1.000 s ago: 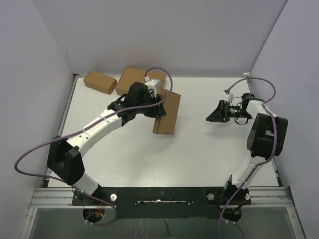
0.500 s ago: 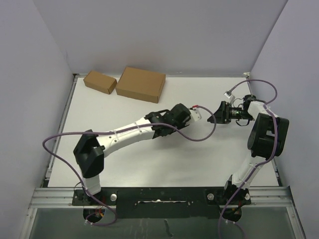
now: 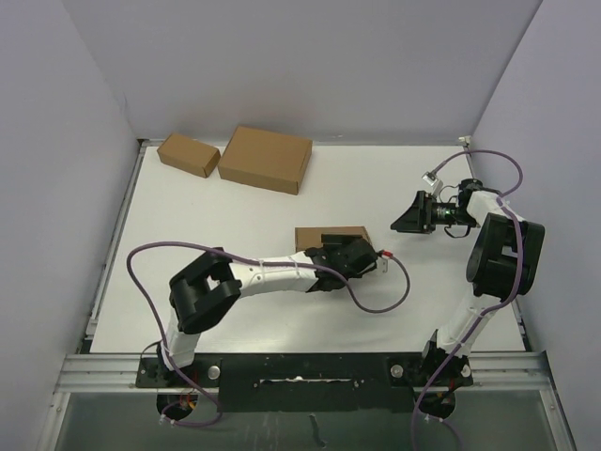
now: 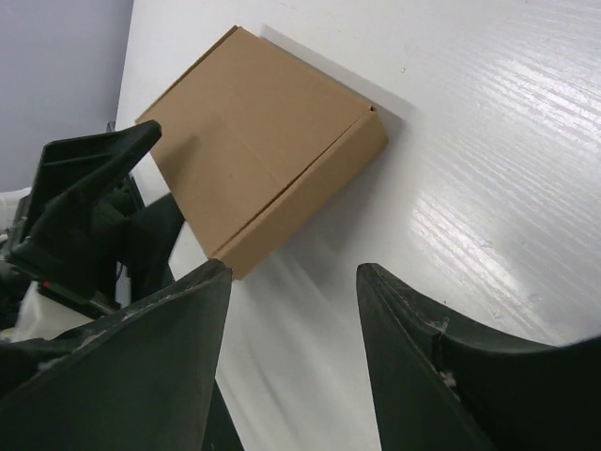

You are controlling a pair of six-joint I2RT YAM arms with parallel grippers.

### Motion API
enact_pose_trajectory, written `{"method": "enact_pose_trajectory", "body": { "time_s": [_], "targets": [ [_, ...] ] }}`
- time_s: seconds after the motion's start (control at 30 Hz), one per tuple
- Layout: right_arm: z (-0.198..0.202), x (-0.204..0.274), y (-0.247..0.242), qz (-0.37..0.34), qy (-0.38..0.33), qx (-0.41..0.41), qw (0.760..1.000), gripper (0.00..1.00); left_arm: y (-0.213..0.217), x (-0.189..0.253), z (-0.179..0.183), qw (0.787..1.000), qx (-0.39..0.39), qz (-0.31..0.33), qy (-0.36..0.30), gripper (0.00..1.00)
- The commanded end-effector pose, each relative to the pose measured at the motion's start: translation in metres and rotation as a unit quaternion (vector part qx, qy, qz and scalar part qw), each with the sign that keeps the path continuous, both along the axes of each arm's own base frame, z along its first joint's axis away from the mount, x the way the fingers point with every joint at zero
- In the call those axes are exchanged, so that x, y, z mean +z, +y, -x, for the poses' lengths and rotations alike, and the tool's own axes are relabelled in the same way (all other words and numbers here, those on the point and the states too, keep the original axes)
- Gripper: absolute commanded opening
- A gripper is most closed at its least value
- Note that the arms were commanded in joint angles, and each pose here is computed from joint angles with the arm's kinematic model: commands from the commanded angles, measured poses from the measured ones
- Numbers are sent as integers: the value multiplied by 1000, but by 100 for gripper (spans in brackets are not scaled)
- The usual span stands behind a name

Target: Fold the paper box

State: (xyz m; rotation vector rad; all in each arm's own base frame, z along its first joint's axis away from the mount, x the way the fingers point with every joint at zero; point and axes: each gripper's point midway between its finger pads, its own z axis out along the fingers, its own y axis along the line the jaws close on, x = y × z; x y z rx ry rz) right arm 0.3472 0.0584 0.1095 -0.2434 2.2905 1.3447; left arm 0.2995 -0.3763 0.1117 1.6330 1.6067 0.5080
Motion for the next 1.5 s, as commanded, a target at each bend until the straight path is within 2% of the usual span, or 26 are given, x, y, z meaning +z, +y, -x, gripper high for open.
{"method": "enact_pose_trajectory", "body": {
  "time_s": [0.0,0.07,0.23,0.43,0.57,0.67,0.77,0.8,0.87,0.93,0.97,1.0,1.07,1.4,1.47],
  "targets": [
    [0,9,0,-13,-16,2,1000,57,-14,-15,-3,1000,-8,2,-19,63],
    [0,9,0,-13,-15,2,1000,57,-16,-20,4,1000,-8,7,-5,76],
    [1,8,1,-14,-14,3,1000,57,-23,-12,45,998,-33,33,40,97],
    [2,10,0,-9,-21,5,1000,57,-19,-1,102,988,-50,90,113,98],
    [7,11,2,26,-45,24,998,55,-8,23,120,966,-6,191,177,98],
    [11,-2,7,102,-62,51,992,46,4,44,117,921,57,299,242,97],
    [18,-13,19,157,-68,86,981,28,20,63,104,851,115,421,291,93],
    [19,-17,21,179,-70,95,977,23,29,68,96,823,140,461,300,89],
    [17,-26,19,229,-76,103,965,11,54,66,80,754,208,533,323,82],
    [16,-31,16,258,-76,103,958,0,80,54,62,689,264,584,339,73],
    [18,-39,15,282,-71,110,951,0,103,35,46,628,316,614,359,67],
    [19,-42,17,288,-69,117,948,0,108,26,43,612,333,615,369,67],
    [22,-50,21,292,-59,129,946,0,109,14,36,599,351,609,384,67],
    [30,-67,57,299,-55,187,934,0,96,-35,7,578,397,582,412,69],
    [29,-66,64,298,-61,195,932,0,92,-32,-1,577,393,585,412,69]
  ]
}}
